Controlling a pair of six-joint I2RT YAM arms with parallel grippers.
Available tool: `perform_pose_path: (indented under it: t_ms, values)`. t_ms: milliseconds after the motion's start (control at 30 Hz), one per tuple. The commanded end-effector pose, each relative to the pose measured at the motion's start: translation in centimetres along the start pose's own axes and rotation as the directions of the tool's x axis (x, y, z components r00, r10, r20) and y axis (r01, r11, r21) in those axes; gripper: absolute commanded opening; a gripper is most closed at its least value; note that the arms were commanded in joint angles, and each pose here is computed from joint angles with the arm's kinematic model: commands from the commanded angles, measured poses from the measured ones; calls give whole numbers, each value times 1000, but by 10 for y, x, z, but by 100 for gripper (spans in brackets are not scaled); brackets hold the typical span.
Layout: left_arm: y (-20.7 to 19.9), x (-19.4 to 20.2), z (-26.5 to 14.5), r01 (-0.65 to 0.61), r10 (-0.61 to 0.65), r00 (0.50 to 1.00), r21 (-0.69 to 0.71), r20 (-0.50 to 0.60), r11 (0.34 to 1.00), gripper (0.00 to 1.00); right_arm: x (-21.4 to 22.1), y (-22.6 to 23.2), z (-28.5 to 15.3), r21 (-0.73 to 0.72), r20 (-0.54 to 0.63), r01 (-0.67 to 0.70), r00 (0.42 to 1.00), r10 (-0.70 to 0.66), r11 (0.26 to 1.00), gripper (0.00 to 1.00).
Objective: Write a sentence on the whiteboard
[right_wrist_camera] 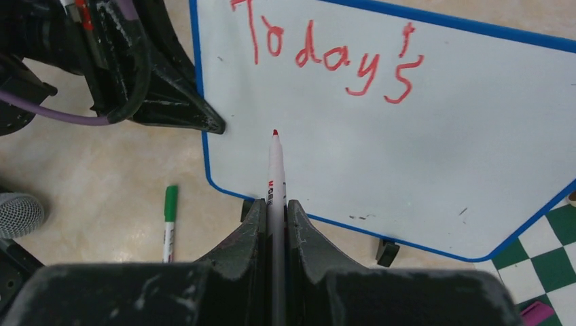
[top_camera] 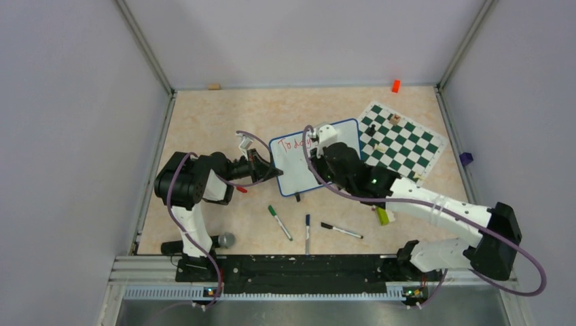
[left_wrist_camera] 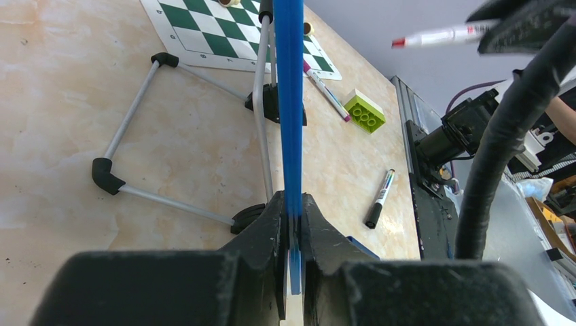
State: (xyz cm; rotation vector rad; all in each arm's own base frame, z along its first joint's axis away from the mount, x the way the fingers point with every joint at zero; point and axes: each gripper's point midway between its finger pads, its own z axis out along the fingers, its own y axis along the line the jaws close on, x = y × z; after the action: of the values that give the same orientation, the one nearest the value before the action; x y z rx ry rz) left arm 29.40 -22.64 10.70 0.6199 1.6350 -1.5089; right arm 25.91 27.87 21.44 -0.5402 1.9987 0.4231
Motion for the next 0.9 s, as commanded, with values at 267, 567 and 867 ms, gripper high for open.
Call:
perform_pose_path:
  t_ms: [267,567,867]
  values:
    - [-12,-12,-1,-121,120,993,45,18,992,0,-11,25,31,83,28,20,999,-22,996,0]
    - [-10,-10,-1,-113,112,994,44,15,993,0,-22,32,40,69,62,20,998,-24,997,0]
    - [-10,-10,-1,-115,115,993,43,16,992,0,-24,35,49,74,55,43,997,-47,996,0]
